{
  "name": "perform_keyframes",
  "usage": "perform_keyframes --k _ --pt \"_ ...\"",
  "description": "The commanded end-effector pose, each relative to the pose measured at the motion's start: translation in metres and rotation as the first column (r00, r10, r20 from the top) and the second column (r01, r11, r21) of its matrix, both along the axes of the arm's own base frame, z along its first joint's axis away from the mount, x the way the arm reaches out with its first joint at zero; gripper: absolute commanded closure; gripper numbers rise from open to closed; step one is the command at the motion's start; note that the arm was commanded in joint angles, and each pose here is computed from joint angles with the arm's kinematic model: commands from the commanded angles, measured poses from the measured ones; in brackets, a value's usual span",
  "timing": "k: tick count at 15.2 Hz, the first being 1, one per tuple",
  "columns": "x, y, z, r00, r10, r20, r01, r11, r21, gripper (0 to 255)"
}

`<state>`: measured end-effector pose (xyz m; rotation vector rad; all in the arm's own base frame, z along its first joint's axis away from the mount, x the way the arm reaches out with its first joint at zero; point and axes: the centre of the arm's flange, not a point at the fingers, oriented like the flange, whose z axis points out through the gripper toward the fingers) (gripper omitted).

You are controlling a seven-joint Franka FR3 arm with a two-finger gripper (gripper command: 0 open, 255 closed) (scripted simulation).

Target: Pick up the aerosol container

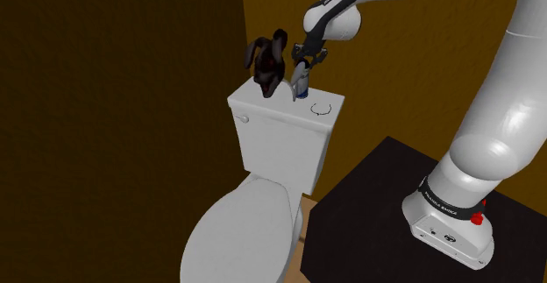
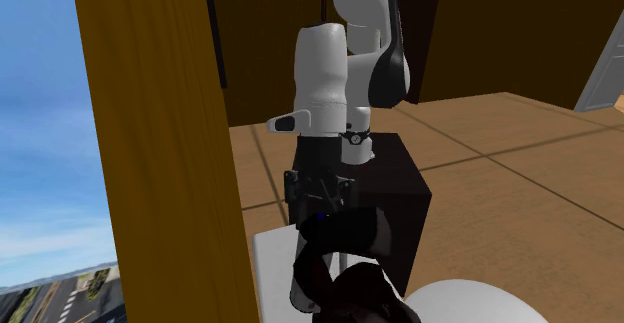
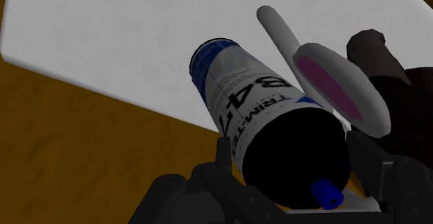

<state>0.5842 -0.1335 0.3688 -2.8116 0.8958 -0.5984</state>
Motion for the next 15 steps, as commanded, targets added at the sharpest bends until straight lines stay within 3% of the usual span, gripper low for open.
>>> perform_keyframes --k 1,9,15 --pt "-0.001 0.002 -0.002 1.0 0.001 -0.004 -0.001 1.0 0.001 255" --pt "-0.001 0.001 -0.002 1.0 0.001 -0.004 -0.001 1.0 0.001 255" --pt "-0.001 0.001 0.029 1.0 0.001 -0.004 -0.001 1.0 0.001 255"
